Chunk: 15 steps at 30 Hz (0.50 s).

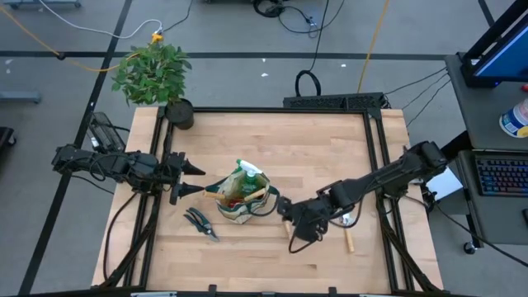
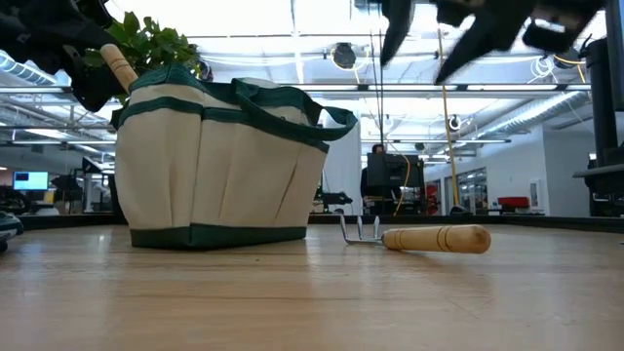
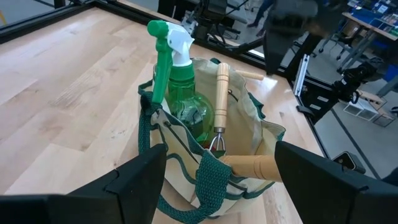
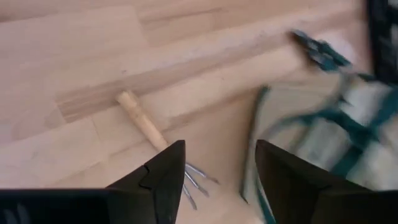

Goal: Pick & Place Garden tools in Gardening bag
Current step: Put the brown hand rake into the brown bag

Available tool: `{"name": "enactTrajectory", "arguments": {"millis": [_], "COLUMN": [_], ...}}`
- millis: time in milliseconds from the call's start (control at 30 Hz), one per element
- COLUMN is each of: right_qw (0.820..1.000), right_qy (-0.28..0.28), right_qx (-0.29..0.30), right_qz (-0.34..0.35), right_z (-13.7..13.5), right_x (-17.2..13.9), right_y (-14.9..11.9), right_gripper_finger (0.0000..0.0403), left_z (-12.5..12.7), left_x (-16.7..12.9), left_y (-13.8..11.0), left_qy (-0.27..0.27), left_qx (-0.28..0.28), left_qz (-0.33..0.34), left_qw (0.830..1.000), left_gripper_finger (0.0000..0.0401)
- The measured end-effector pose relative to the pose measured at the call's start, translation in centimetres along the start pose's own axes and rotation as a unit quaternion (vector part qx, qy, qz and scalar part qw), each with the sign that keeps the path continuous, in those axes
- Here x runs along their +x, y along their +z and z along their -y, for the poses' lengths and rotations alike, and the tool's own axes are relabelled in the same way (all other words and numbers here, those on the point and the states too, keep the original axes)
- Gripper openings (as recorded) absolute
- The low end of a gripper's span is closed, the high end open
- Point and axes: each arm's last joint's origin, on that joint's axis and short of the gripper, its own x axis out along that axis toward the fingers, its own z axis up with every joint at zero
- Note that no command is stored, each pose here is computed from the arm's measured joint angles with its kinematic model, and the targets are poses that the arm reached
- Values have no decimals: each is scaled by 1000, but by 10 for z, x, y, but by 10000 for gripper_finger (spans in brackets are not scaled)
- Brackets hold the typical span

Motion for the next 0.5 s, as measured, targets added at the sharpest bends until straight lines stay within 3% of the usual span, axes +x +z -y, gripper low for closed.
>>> {"name": "enactTrajectory", "arguments": {"millis": [233,500], "right_qw": [998,994], "right_qy": [31,85], "right_qx": [-60,-64], "right_qz": [-13,27], "right_z": [-6,-13], "right_x": [33,50], "right_y": [0,1], "right_gripper_finger": [184,187], "left_z": [0,0], "left_x": [0,0], "left_y": [0,0], "left_qy": [0,0], "left_qx": [-12,-24], "left_qz": [0,1], "left_qw": [1000,1000], "left_gripper_finger": [308,308]}}
